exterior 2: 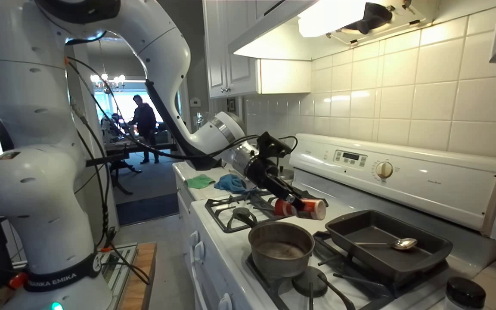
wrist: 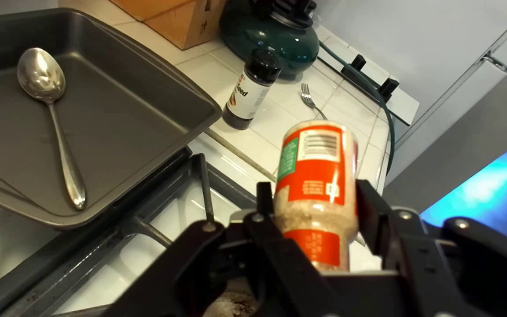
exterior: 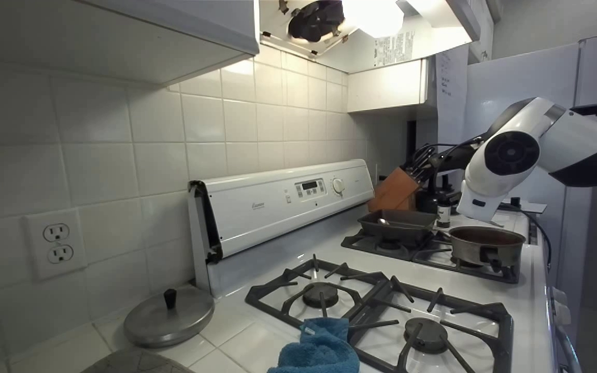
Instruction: Pour some of the contents of the orange bottle into the pot
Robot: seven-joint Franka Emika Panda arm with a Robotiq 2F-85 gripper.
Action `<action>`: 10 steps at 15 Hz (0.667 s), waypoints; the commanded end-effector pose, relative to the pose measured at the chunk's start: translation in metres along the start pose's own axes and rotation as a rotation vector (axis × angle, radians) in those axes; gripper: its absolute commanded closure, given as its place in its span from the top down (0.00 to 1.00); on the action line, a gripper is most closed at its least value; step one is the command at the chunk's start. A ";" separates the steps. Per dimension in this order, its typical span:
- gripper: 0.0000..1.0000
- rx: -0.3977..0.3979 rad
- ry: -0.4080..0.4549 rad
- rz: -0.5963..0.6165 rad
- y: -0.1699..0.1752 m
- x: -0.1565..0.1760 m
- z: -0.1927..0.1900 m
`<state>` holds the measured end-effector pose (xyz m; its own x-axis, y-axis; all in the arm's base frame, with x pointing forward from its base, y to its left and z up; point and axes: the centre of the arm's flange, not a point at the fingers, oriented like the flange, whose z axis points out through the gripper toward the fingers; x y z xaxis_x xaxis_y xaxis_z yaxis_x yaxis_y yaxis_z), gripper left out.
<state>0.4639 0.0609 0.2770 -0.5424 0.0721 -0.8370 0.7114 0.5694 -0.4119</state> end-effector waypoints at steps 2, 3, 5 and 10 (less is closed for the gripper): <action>0.23 -0.046 0.010 0.069 -0.004 -0.005 0.004; 0.23 -0.017 -0.030 0.069 -0.007 -0.007 0.005; 0.23 0.005 -0.065 0.066 -0.010 -0.011 0.004; 0.23 -0.089 0.052 0.101 -0.001 -0.003 0.006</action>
<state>0.4674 0.0578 0.2811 -0.4951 0.1237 -0.8600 0.7321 0.5925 -0.3362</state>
